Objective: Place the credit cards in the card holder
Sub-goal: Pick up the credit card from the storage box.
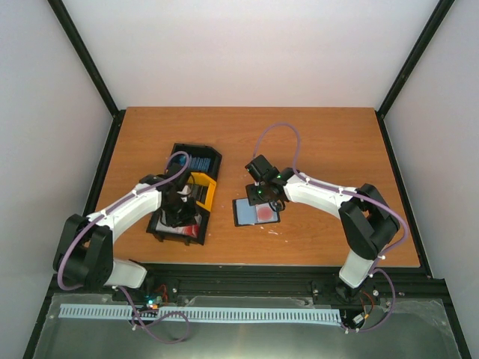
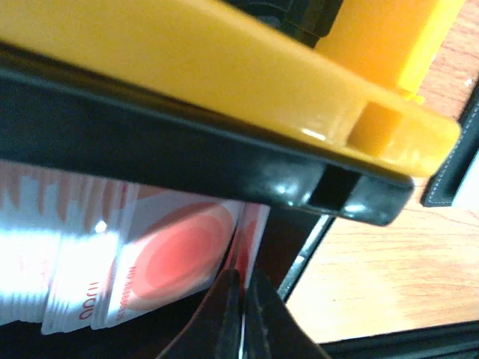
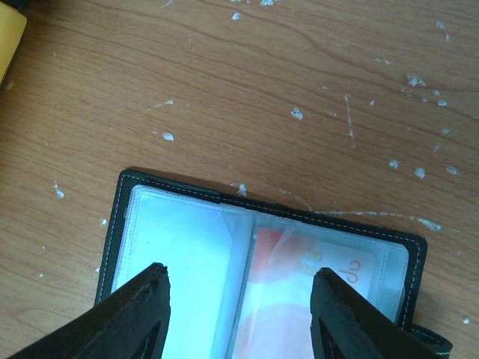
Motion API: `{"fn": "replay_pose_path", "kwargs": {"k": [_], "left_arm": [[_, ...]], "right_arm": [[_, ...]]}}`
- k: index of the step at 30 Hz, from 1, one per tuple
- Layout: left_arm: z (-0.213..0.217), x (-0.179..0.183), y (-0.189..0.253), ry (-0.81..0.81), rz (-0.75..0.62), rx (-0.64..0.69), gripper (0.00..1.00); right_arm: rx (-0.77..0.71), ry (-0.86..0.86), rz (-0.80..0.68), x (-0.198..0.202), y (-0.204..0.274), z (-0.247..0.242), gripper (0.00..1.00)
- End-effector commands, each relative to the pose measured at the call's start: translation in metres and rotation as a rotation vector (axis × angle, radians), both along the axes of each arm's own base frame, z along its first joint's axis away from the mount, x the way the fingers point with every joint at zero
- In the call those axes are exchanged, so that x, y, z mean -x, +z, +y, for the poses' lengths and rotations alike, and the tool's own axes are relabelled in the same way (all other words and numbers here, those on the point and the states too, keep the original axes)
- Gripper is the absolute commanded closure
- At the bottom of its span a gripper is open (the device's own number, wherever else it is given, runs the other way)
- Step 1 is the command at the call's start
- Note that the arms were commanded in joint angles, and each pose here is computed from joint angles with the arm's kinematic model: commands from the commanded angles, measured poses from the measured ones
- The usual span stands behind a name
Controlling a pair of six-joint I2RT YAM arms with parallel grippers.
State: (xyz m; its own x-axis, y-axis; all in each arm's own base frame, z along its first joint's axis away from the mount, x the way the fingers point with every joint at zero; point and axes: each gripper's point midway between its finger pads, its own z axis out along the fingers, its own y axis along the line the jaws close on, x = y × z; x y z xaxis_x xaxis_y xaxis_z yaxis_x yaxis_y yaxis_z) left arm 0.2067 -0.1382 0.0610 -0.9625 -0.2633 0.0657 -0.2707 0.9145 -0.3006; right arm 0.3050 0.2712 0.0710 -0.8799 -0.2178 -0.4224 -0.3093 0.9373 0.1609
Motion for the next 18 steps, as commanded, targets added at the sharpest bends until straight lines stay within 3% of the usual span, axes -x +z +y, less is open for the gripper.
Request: {"fn": "replay_pose_path", "kwargs": {"k": [1, 5, 11, 18], "left_arm": [[-0.008, -0.013, 0.010, -0.069, -0.068, 0.029, 0.99], [-0.003, -0.011, 0.013, -0.108, -0.073, 0.001, 0.99], [0.010, -0.007, 0.052, -0.103, -0.126, -0.042, 0.99], [0.007, 0.005, 0.109, -0.103, -0.266, 0.050, 0.99]], "right_arm": [[0.015, -0.022, -0.005, -0.004, -0.001, -0.007, 0.48], [0.012, -0.024, -0.015, -0.006, 0.003, -0.005, 0.48], [-0.019, -0.016, -0.043, -0.012, 0.018, 0.000, 0.49], [-0.221, 0.055, -0.080, -0.013, 0.067, 0.020, 0.48]]}}
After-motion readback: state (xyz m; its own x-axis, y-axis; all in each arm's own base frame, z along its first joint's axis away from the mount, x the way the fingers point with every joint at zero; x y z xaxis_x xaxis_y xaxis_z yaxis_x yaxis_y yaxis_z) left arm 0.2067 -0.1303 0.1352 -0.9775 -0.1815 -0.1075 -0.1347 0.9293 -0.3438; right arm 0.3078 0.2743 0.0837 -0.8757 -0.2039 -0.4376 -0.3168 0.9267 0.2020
